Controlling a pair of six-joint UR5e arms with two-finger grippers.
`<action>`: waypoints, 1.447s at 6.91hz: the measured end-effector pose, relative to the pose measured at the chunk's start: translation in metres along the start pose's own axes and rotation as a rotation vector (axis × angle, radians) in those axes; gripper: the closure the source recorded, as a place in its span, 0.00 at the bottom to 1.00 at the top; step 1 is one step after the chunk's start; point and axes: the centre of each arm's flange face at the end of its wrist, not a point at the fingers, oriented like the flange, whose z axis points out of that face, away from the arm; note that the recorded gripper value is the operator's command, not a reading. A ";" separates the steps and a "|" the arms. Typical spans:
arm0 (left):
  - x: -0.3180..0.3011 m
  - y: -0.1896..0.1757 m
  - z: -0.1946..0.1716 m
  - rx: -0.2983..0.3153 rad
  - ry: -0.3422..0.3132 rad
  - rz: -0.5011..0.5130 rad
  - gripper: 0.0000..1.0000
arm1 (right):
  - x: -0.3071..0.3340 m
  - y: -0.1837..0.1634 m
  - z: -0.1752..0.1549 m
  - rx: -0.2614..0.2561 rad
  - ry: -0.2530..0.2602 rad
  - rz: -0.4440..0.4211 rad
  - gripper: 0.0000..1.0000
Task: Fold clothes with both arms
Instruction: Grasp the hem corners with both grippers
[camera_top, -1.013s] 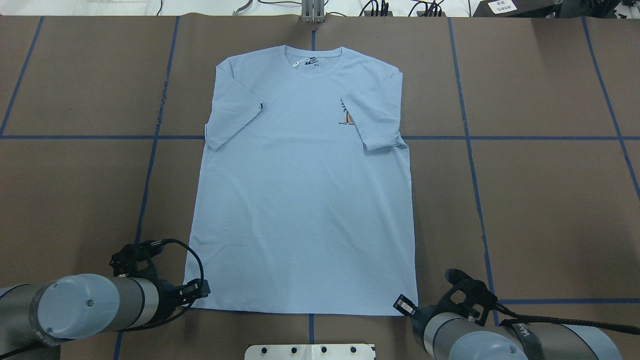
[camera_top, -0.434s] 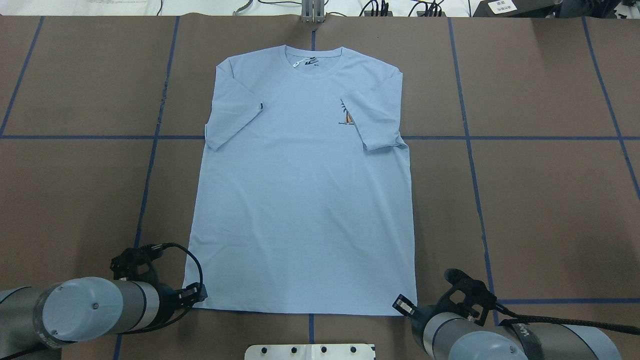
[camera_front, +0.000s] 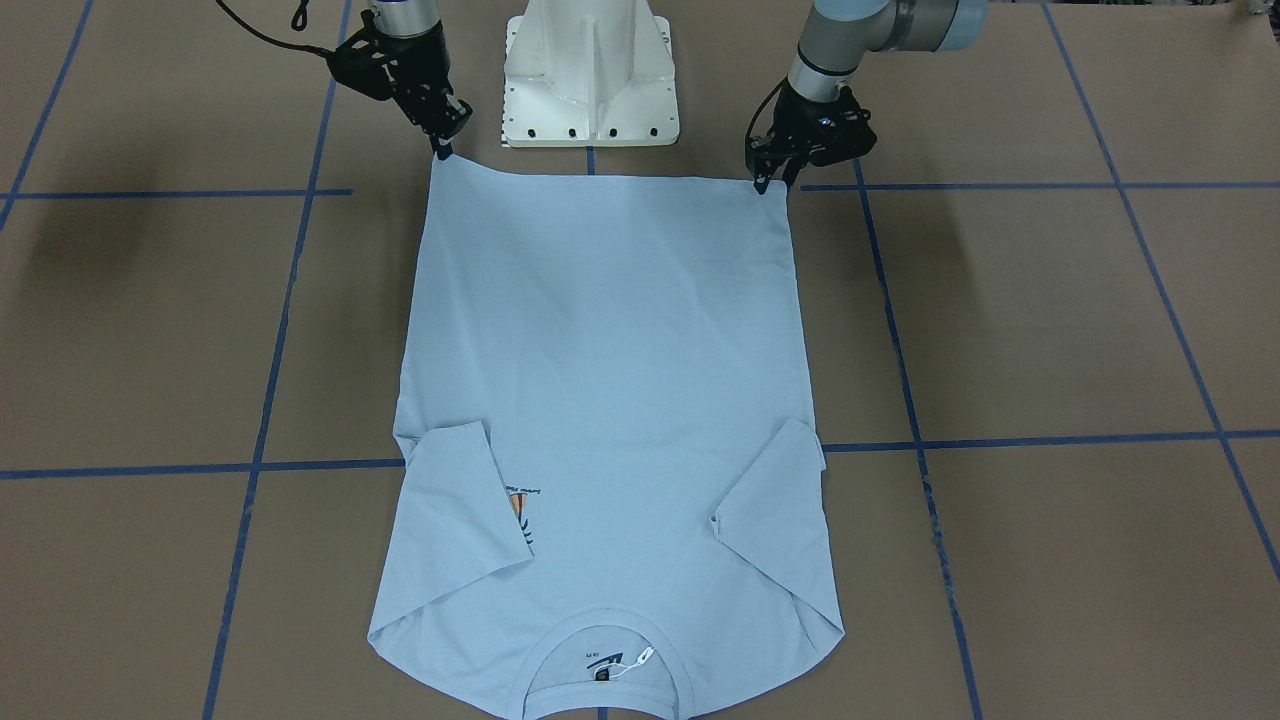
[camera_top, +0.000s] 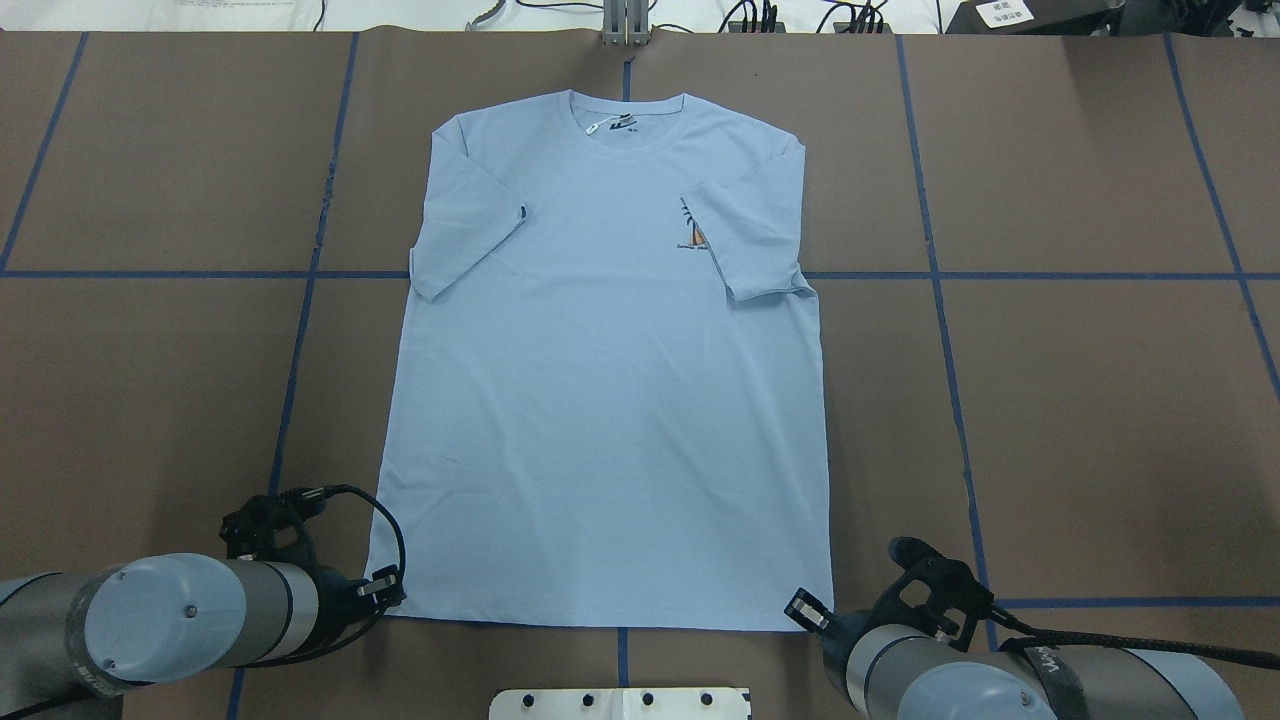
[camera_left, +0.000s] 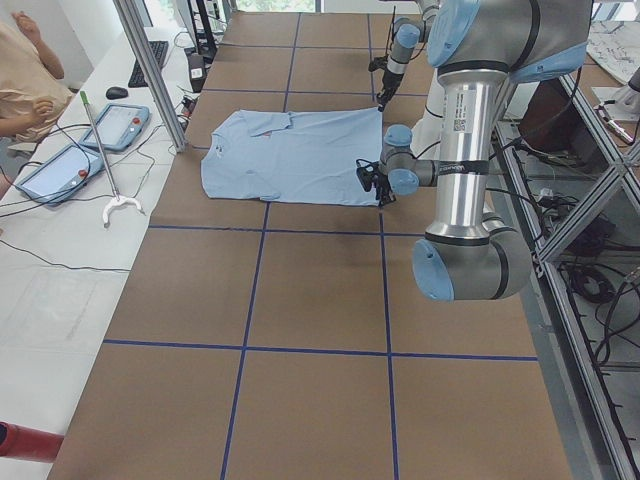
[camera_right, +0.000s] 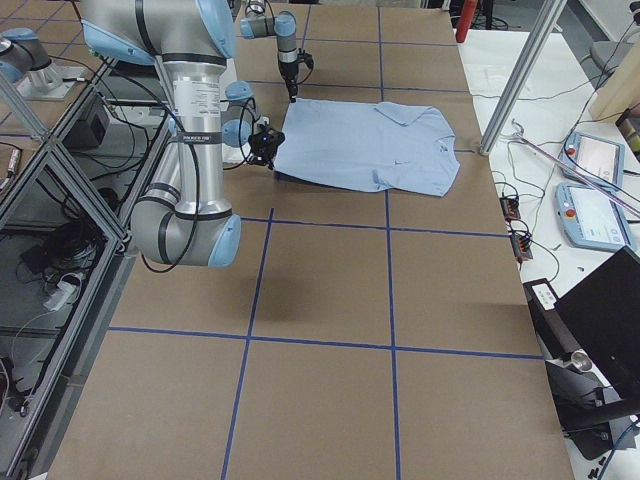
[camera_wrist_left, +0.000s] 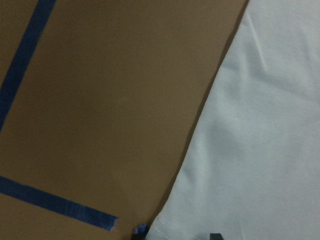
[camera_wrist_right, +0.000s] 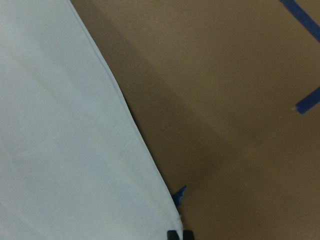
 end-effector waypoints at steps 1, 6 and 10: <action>0.002 -0.001 -0.004 0.000 0.009 -0.001 1.00 | 0.000 -0.001 0.000 0.001 0.000 0.000 1.00; 0.022 0.014 -0.047 -0.033 0.084 -0.004 1.00 | 0.004 -0.014 -0.017 0.001 -0.012 0.009 1.00; 0.031 0.034 -0.081 -0.068 0.110 0.006 1.00 | 0.022 -0.025 -0.051 -0.027 -0.022 -0.001 1.00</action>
